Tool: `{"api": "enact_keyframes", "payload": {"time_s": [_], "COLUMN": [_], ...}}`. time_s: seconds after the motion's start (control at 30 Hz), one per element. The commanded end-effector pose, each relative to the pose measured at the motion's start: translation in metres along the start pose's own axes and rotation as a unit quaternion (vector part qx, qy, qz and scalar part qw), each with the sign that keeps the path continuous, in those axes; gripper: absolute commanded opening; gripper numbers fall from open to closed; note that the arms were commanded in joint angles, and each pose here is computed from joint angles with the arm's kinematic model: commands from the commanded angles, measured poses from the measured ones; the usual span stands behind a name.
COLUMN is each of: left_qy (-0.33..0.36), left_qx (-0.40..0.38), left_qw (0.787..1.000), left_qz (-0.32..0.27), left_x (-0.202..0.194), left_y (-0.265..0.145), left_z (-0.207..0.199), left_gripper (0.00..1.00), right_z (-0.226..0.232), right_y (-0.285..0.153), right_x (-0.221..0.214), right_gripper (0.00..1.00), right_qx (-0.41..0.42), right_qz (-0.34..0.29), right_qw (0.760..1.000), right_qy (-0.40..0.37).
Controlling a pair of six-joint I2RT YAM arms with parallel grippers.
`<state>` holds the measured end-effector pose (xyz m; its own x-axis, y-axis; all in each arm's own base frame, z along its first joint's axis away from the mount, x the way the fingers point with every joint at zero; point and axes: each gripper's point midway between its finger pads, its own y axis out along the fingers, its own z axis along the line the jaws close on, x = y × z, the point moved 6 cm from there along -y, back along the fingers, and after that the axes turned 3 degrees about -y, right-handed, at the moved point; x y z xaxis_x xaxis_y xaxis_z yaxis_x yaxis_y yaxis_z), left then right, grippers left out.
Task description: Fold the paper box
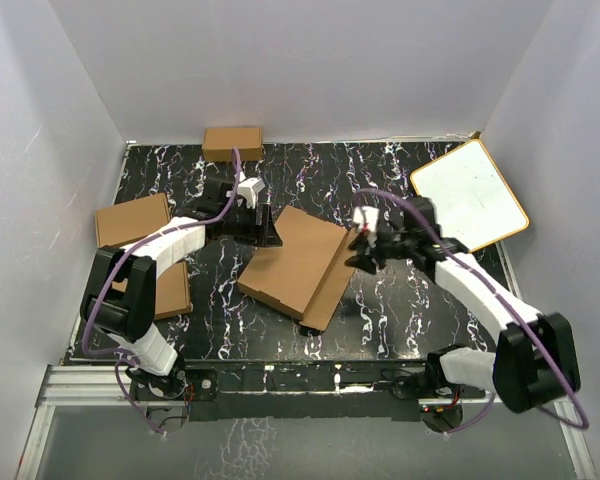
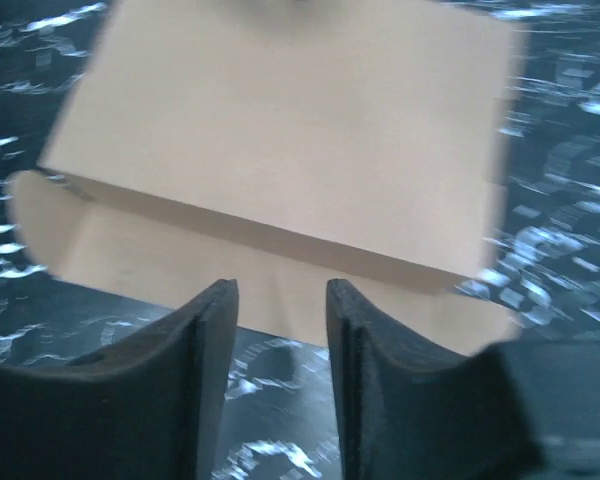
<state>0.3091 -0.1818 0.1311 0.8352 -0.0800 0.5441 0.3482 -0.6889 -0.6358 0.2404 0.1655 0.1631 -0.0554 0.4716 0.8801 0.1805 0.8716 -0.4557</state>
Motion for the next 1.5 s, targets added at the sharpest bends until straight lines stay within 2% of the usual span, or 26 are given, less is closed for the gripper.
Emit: {"api": "enact_keyframes", "payload": {"time_s": [0.0,0.13,0.3,0.37,0.47,0.63,0.7,0.8,0.93,1.03,1.17,1.47], "left_qy": [0.068,0.115,0.142,0.132,0.072,-0.053,-0.096,-0.142,-0.177,-0.213,-0.256,-0.263], "left_qx": [-0.079,-0.082,-0.017,-0.016,-0.030,-0.072,-0.077,-0.064,-0.043,-0.052,-0.066,-0.057], "left_qw": [0.994,0.989,0.974,0.963,0.959,0.961,0.959,0.956,0.959,0.959,0.952,0.952], "left_qz": [-0.025,-0.045,-0.177,-0.232,-0.272,-0.261,-0.255,-0.249,-0.216,-0.178,-0.156,-0.143], "left_x": [0.015,0.020,0.043,0.042,0.026,-0.023,-0.040,-0.059,-0.079,-0.096,-0.109,-0.105], "left_y": [0.004,0.007,-0.036,-0.064,-0.092,-0.102,-0.103,-0.108,-0.112,-0.102,-0.087,-0.073], "left_z": [-0.034,-0.054,-0.069,-0.080,-0.091,-0.090,-0.087,-0.082,-0.077,-0.074,-0.068,-0.067], "left_gripper": [0.71,0.71,0.73,0.74,0.77,0.95,0.97,0.96,0.90,0.86,0.83,0.83], "right_z": [-0.033,-0.058,-0.073,-0.077,-0.087,-0.109,-0.119,-0.135,-0.139,-0.142,-0.141,-0.134], "right_y": [-0.047,-0.068,-0.070,-0.067,-0.060,-0.047,-0.042,-0.034,-0.023,-0.018,-0.006,-0.002], "right_x": [0.012,-0.017,-0.052,-0.060,-0.069,-0.085,-0.091,-0.103,-0.111,-0.116,-0.112,-0.113], "right_gripper": [0.50,0.55,0.59,0.59,0.59,0.60,0.61,0.61,0.61,0.61,0.60,0.55], "right_qx": [-0.115,-0.177,-0.204,-0.200,-0.189,-0.140,-0.124,-0.112,-0.084,-0.077,-0.055,-0.031], "right_qz": [-0.084,-0.075,-0.043,-0.036,-0.027,0.002,0.014,0.030,0.038,0.047,0.047,0.039], "right_qw": [0.989,0.970,0.948,0.943,0.937,0.935,0.933,0.928,0.926,0.927,0.930,0.936], "right_qy": [0.051,0.152,0.242,0.264,0.291,0.325,0.338,0.354,0.365,0.364,0.359,0.348]}}
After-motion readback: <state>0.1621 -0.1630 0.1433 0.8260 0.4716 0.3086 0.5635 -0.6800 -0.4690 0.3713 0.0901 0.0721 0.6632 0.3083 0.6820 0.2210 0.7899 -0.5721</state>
